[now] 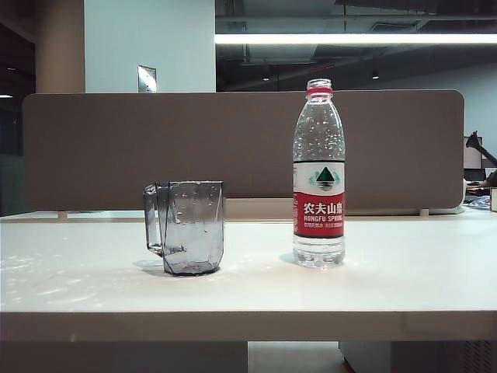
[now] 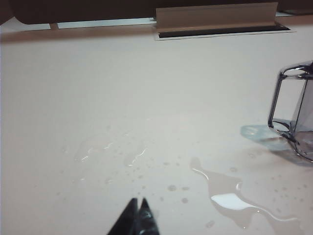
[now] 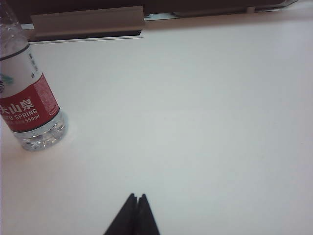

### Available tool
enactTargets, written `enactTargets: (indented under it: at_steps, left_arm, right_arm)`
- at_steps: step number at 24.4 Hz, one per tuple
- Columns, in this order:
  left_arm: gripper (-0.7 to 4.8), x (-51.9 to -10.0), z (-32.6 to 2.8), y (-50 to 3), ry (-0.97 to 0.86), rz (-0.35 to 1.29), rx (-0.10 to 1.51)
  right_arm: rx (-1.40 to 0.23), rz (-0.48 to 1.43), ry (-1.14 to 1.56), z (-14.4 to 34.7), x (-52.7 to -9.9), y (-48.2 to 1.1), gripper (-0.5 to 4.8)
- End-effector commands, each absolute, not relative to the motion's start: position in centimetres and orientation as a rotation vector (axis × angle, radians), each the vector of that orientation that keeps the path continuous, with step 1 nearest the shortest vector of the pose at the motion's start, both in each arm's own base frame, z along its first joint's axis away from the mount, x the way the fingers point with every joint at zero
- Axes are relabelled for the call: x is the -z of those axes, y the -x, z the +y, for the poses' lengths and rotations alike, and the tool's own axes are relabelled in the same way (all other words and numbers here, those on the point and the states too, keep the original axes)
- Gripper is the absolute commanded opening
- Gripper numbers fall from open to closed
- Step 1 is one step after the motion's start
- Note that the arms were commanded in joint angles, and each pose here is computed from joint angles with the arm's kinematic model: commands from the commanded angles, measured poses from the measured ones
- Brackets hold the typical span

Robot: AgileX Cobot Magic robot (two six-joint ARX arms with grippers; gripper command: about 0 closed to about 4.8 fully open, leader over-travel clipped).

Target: Pick up the mineral water bottle on the table and pour water into the mug until it's half full.

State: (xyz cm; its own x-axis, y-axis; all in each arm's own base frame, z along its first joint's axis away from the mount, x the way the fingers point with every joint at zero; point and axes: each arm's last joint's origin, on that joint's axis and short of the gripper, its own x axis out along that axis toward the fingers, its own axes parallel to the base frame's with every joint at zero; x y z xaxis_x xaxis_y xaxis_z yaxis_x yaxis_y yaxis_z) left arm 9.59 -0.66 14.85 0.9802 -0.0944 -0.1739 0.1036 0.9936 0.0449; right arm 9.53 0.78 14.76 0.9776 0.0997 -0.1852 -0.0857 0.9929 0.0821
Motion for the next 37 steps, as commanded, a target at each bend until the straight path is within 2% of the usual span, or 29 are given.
enactTargets:
  at_steps: [1, 11, 16, 20, 22, 24, 25, 26, 27, 28, 34, 37]
  left_arm:
    - [-0.01, -14.8, -0.7, -9.6, -0.051, 0.178, 0.108]
    - [-0.01, -15.0, -0.7, -9.6, -0.052, 0.198, 0.109]
    - [-0.01, -16.8, -1.1, -10.7, -0.060, 0.373, 0.146]
    - [-0.01, -20.5, -3.0, -11.9, -0.098, 0.482, 0.290]
    - [-0.01, -21.7, -3.9, -12.1, -0.110, 0.451, 0.354]
    - [-0.01, -22.6, -4.7, -12.2, -0.117, 0.416, 0.409]
    - [-0.01, -23.0, -5.1, -12.3, -0.120, 0.393, 0.436]
    - [-0.01, -23.4, -5.8, -12.5, -0.122, 0.363, 0.473]
    - [-0.01, -23.5, -6.3, -12.7, -0.122, 0.341, 0.499]
    - [-0.01, -23.5, -6.5, -12.8, -0.124, 0.337, 0.510]
    - [-0.01, -23.0, -6.9, -13.3, -0.134, 0.377, 0.518]
    - [-0.01, -22.8, -6.9, -13.4, -0.136, 0.386, 0.518]
  right_arm:
    - [-0.099, 0.186, -0.075, 0.8, -14.6, -9.6, -0.05]
    - [-0.103, 0.186, -0.076, 0.8, -14.6, -9.6, -0.05]
    - [-0.162, 0.180, -0.082, 1.0, -14.7, -9.6, -0.05]
    - [-0.226, 0.173, -0.119, 1.2, -14.8, -9.5, -0.04]
    - [-0.225, 0.174, -0.204, 1.2, -14.9, -9.6, 0.35]
    - [-0.210, 0.178, -0.334, 1.2, -15.1, -9.6, 1.35]
    - [-0.205, 0.166, -0.405, 1.2, -15.3, -9.6, 1.66]
    - [-0.212, 0.127, -0.481, 1.2, -15.9, -9.6, 1.67]
    - [-0.225, 0.077, -0.489, 1.2, -17.2, -9.4, 1.27]
    - [-0.232, 0.044, -0.473, 1.1, -18.3, -9.2, 1.11]
    - [-0.260, -0.165, -0.305, 0.9, -25.9, -6.6, 1.11]
    - [-0.247, -0.144, -0.174, 0.9, -29.7, -5.3, 1.10]
